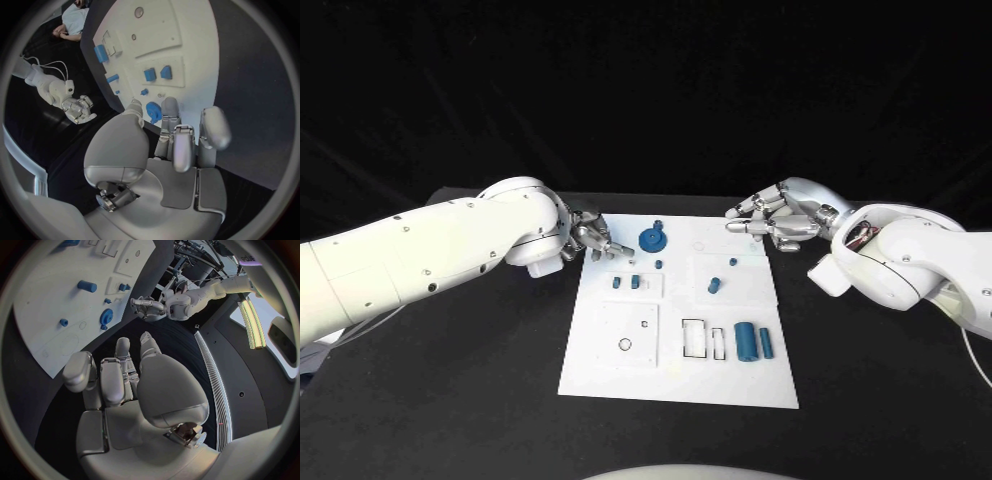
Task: Assemble the parts on the task board
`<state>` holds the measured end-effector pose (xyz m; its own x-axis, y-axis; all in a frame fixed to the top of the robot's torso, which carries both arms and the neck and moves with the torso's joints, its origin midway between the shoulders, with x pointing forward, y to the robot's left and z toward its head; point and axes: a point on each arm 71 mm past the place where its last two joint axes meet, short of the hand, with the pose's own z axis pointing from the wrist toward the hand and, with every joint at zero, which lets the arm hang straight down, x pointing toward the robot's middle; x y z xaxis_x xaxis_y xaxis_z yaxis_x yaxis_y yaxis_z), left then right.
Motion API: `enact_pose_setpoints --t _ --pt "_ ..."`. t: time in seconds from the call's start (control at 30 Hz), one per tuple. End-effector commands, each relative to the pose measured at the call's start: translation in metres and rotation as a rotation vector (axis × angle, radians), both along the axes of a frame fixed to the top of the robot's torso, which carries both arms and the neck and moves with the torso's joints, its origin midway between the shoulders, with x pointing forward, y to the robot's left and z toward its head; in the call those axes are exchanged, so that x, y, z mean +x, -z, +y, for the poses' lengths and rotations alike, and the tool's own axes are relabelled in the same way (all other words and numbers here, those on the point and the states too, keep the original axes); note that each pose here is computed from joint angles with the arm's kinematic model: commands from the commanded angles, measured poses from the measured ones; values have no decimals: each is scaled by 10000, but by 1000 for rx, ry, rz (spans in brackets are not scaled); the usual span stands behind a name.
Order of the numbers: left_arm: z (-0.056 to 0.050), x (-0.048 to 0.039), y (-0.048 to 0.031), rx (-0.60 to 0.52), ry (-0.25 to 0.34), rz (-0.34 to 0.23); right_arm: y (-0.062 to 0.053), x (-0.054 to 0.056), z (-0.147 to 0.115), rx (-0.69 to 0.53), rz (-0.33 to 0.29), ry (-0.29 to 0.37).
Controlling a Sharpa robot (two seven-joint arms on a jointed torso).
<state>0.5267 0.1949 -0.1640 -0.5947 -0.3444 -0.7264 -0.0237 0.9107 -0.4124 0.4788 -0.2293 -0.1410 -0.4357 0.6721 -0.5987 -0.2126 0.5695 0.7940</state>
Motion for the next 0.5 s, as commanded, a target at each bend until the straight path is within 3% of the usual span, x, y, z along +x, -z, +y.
enact_pose_setpoints --t 0.03,0.23,0.37,0.5 --pt "-109 31 -130 -255 23 -92 4 -8 14 -1 -1 -18" --pt "-299 50 -206 -366 152 -233 2 -4 6 0 -5 -10" --pt "-483 27 -152 -348 273 -328 -1 -2 8 2 -10 -7" --pt "-620 -4 -67 -280 370 -383 0 -1 12 2 -11 -7"
